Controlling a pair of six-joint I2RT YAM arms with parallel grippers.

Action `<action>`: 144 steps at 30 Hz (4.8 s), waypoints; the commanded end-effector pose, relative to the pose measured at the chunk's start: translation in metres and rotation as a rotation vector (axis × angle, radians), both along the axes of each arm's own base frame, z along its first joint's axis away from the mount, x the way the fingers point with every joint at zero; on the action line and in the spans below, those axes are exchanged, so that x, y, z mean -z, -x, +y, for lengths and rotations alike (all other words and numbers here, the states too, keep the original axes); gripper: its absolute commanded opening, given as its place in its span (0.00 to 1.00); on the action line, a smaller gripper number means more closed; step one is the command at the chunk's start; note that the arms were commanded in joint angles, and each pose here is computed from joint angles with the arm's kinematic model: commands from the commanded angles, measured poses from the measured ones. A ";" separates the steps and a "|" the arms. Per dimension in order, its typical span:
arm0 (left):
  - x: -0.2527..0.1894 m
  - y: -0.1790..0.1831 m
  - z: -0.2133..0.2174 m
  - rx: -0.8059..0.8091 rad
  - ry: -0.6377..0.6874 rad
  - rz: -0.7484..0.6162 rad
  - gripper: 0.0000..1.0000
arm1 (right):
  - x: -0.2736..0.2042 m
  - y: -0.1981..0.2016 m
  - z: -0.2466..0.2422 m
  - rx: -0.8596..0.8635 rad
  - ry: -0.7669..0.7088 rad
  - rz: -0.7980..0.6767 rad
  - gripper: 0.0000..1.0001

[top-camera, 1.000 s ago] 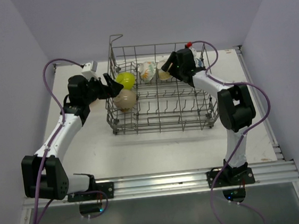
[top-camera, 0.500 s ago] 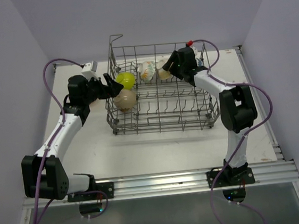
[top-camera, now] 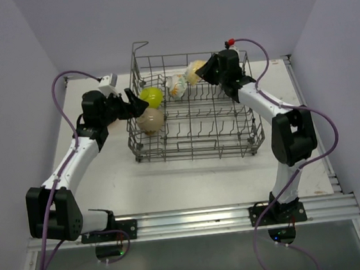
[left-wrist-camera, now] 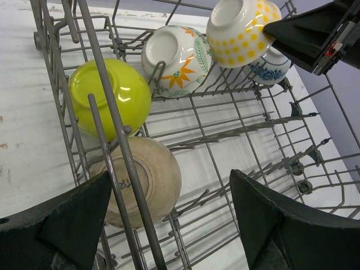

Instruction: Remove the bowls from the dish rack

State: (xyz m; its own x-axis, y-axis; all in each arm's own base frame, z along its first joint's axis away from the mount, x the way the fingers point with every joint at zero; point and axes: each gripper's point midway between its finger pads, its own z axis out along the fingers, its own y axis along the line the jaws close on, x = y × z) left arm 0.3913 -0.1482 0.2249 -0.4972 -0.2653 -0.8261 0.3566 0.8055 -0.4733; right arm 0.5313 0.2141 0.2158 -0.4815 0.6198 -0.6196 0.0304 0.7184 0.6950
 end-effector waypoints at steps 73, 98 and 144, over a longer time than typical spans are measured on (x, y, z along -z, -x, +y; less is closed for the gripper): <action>-0.011 -0.001 -0.005 0.032 -0.024 -0.056 0.94 | 0.045 -0.041 -0.043 -0.512 0.924 -0.077 0.35; -0.010 0.000 -0.007 0.038 -0.019 -0.047 0.94 | 0.078 -0.038 -0.048 -0.524 0.934 -0.035 0.33; -0.009 0.000 -0.008 0.047 -0.012 -0.035 0.94 | 0.083 -0.049 -0.043 -0.510 0.859 -0.067 0.38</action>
State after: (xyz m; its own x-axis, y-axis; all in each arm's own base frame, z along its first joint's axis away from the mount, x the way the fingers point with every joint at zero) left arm 0.3882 -0.1502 0.2218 -0.4971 -0.2250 -0.8380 0.3827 0.8099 -0.4445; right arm 0.5718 0.1695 0.1260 -0.5255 -0.3360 -0.7816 -0.4445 0.8918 -0.0845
